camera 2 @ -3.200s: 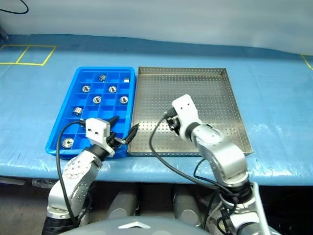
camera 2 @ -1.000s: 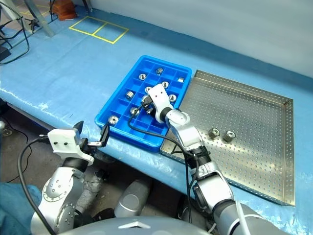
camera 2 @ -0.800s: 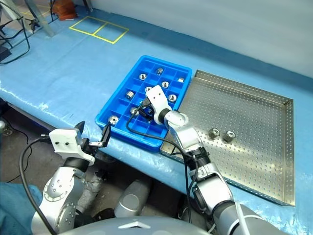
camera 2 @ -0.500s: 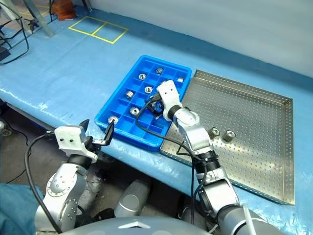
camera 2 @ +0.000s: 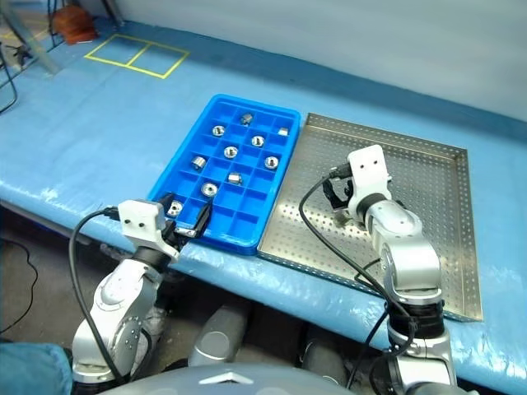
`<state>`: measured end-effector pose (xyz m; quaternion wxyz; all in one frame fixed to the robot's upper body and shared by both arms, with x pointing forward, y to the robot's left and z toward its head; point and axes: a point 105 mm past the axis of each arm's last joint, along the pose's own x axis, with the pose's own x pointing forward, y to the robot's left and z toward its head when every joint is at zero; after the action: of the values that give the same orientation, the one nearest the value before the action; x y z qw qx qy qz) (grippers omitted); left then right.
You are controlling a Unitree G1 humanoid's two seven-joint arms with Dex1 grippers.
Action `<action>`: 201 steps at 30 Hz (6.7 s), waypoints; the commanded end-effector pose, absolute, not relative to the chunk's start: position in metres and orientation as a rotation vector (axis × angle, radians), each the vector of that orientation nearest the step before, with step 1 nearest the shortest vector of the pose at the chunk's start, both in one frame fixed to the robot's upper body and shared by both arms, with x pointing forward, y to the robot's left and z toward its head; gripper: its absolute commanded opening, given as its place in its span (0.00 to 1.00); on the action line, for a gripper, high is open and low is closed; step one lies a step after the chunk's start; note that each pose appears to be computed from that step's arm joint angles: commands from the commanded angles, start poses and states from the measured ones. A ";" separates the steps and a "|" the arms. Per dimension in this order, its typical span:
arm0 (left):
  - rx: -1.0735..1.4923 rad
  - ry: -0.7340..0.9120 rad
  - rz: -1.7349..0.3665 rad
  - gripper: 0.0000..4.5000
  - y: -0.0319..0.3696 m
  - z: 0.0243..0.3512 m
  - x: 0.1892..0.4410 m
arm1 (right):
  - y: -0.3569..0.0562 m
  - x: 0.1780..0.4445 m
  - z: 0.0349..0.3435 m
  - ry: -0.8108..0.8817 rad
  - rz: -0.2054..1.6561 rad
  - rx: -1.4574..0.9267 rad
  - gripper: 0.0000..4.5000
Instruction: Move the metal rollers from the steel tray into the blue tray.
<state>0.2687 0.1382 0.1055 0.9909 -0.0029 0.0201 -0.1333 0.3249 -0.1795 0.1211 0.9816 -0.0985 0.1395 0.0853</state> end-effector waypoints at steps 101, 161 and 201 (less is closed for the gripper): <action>-0.025 0.012 -0.140 1.00 0.153 0.111 0.248 | 0.037 0.320 0.080 0.354 0.884 -0.353 0.40; -0.018 -0.001 -0.300 1.00 0.133 0.113 0.272 | -0.062 0.344 0.100 0.173 0.479 -0.014 0.38; -0.038 0.011 -0.022 1.00 0.178 0.112 0.224 | 0.074 0.291 0.089 0.266 1.138 -0.299 0.38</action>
<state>0.2238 0.1810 0.0954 0.9990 -0.0256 0.0371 -0.0058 0.2956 0.0685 0.0874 0.8290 -0.1541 0.1266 0.5224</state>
